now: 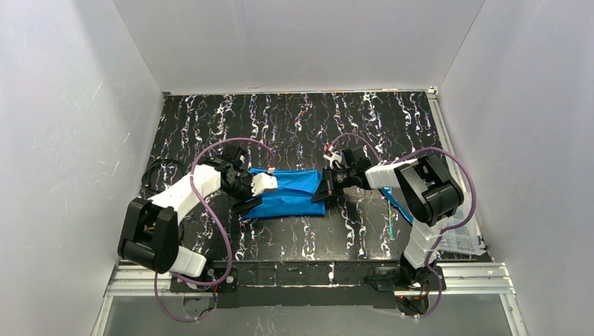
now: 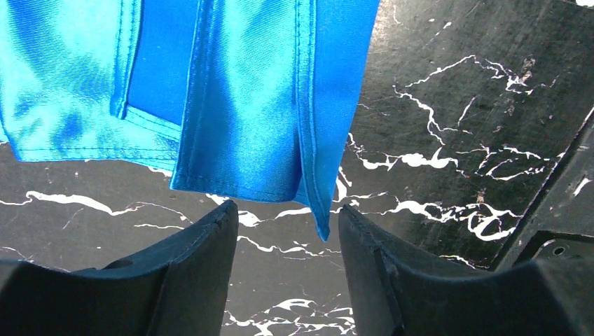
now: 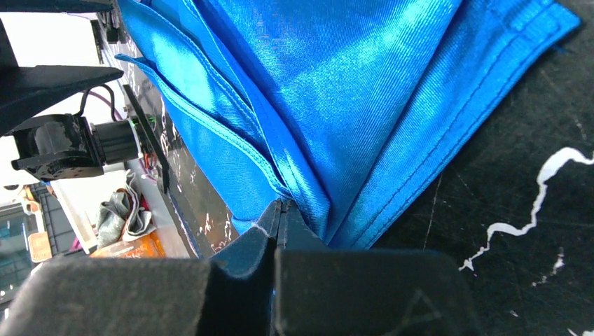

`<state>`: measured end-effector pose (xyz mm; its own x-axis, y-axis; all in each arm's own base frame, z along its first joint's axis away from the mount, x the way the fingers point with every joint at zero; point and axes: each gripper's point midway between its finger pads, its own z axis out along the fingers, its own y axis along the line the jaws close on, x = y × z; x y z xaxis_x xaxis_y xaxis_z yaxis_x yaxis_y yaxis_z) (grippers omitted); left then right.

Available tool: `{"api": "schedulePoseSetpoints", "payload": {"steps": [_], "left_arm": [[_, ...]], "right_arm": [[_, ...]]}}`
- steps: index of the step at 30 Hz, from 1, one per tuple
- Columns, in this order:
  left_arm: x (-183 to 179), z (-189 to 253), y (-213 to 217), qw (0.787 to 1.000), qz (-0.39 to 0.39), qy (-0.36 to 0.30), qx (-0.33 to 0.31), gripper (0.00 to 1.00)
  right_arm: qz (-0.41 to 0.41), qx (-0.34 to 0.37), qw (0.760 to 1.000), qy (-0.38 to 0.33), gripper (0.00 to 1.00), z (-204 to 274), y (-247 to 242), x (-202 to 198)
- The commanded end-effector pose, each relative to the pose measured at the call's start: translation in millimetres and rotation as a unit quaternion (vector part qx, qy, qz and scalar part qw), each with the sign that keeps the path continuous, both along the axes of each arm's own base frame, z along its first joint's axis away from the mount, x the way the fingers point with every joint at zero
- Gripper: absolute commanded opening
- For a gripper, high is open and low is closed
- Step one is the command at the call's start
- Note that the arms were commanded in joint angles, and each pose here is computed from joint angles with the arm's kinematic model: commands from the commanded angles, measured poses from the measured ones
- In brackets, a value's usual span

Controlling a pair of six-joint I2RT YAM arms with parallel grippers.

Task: Fold the napkin into a case and place the utensils inside
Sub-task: Fold the lower triangle-folded napkin at the center of the board, then smooth out the 2/3-rectangle-folded napkin at the center of the board.

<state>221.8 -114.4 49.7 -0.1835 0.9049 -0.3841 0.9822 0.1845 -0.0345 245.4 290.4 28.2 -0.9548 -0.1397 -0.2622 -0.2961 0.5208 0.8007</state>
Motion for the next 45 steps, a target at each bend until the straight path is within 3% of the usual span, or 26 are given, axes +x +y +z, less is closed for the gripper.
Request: {"api": "schedulePoseSetpoints", "payload": {"steps": [1, 7, 17, 24, 26, 36, 45], "left_arm": [[-14.0, 9.1, -3.3, 1.000, -0.010, 0.026, -0.010, 0.53], [-25.3, 7.6, -4.0, 0.998, -0.020, 0.052, -0.013, 0.46], [-19.1, -2.9, -2.1, 0.999, -0.020, 0.049, 0.009, 0.13], [-27.9, -0.8, -2.2, 0.998, -0.026, 0.054, 0.007, 0.08], [-28.5, 2.4, -4.8, 0.998, -0.025, 0.063, 0.003, 0.01], [-0.7, 33.2, -13.5, 1.000, -0.001, 0.024, -0.003, 0.00], [26.7, 16.1, -8.3, 0.999, 0.023, -0.001, 0.030, 0.00]], "right_arm": [[0.000, 0.011, 1.000, -0.022, 0.01, 14.3, 0.7, 4.7], [0.000, 0.009, 1.000, -0.019, 0.01, 12.0, 0.1, 3.0], [-0.001, 0.010, 1.000, -0.016, 0.01, 10.6, -0.9, 1.9], [-0.001, 0.015, 1.000, -0.014, 0.01, 10.5, 0.9, 2.4], [-0.001, 0.016, 1.000, -0.015, 0.01, 10.9, 0.7, 2.4], [0.002, 0.017, 1.000, -0.015, 0.01, 11.4, -0.9, -1.0], [0.005, 0.026, 0.999, -0.023, 0.01, 19.4, -0.4, -2.3]]}}
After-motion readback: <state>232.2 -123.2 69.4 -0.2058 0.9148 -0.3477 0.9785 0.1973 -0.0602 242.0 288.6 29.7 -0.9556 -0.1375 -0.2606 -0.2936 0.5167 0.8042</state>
